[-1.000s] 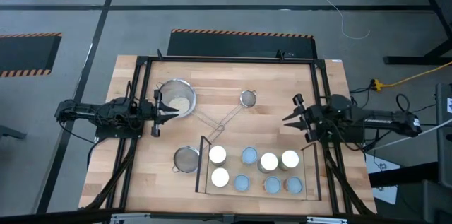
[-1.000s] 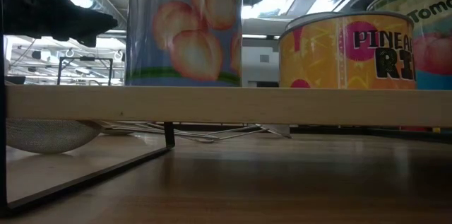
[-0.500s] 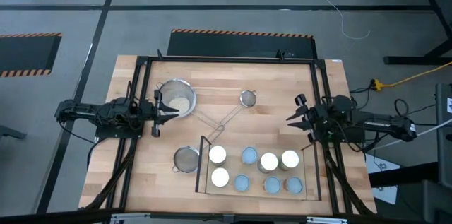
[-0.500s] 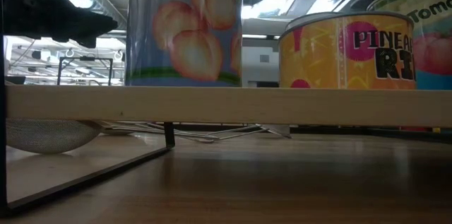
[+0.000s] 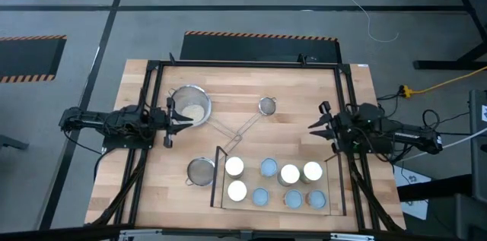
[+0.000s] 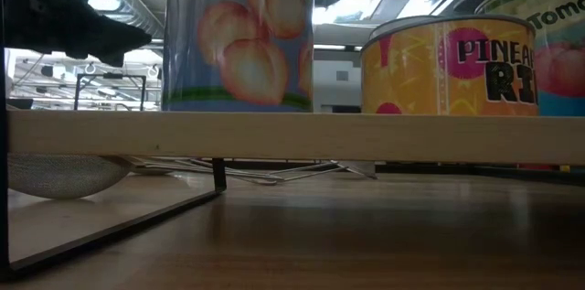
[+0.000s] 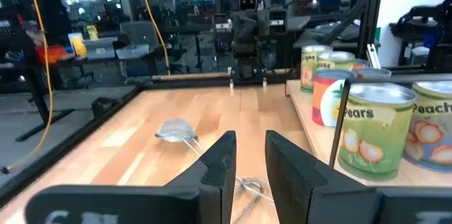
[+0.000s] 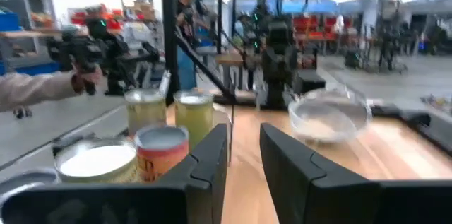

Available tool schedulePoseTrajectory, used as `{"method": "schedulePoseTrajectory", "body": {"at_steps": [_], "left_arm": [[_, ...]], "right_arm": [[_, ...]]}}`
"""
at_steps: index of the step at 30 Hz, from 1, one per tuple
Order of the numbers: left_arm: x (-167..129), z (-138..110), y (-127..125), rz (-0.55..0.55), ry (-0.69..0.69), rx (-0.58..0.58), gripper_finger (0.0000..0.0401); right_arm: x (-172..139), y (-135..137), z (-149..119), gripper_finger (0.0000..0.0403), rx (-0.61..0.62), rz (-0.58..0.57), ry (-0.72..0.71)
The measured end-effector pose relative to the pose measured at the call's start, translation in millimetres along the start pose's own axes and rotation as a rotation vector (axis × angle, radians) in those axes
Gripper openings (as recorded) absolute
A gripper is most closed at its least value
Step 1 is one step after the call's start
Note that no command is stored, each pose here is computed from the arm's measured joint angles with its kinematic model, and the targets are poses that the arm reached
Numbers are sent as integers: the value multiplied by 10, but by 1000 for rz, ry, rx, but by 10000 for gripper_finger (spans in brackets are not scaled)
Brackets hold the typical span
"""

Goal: Pick and place cans onto a shelf
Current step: Return to Home Position

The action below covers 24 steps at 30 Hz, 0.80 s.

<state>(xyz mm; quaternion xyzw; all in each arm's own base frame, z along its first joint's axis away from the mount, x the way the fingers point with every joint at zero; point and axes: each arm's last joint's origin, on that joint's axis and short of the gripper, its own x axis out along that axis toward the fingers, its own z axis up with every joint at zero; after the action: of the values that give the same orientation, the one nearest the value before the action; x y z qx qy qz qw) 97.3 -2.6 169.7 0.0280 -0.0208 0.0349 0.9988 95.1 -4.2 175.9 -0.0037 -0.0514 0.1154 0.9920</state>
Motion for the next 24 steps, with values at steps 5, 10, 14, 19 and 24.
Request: {"method": "schedulePoseTrajectory", "body": {"at_steps": [5,10,14,19,24], "left_arm": [[1,-10,-4,-13,11,-5,69],[1,-11,-5,-16,12,-5,69],[1,-11,-5,-16,12,-5,69],[1,-12,-5,-16,12,3,69],[1,-12,-5,-16,12,3,69]], "right_arm": [[0,-4,-27,90,7,-11,26],[-1,-20,-32,90,7,-66,30],[-1,-25,-35,90,9,-84,32],[0,-25,-36,90,10,-84,34],[0,-25,-36,90,11,-85,34]]}}
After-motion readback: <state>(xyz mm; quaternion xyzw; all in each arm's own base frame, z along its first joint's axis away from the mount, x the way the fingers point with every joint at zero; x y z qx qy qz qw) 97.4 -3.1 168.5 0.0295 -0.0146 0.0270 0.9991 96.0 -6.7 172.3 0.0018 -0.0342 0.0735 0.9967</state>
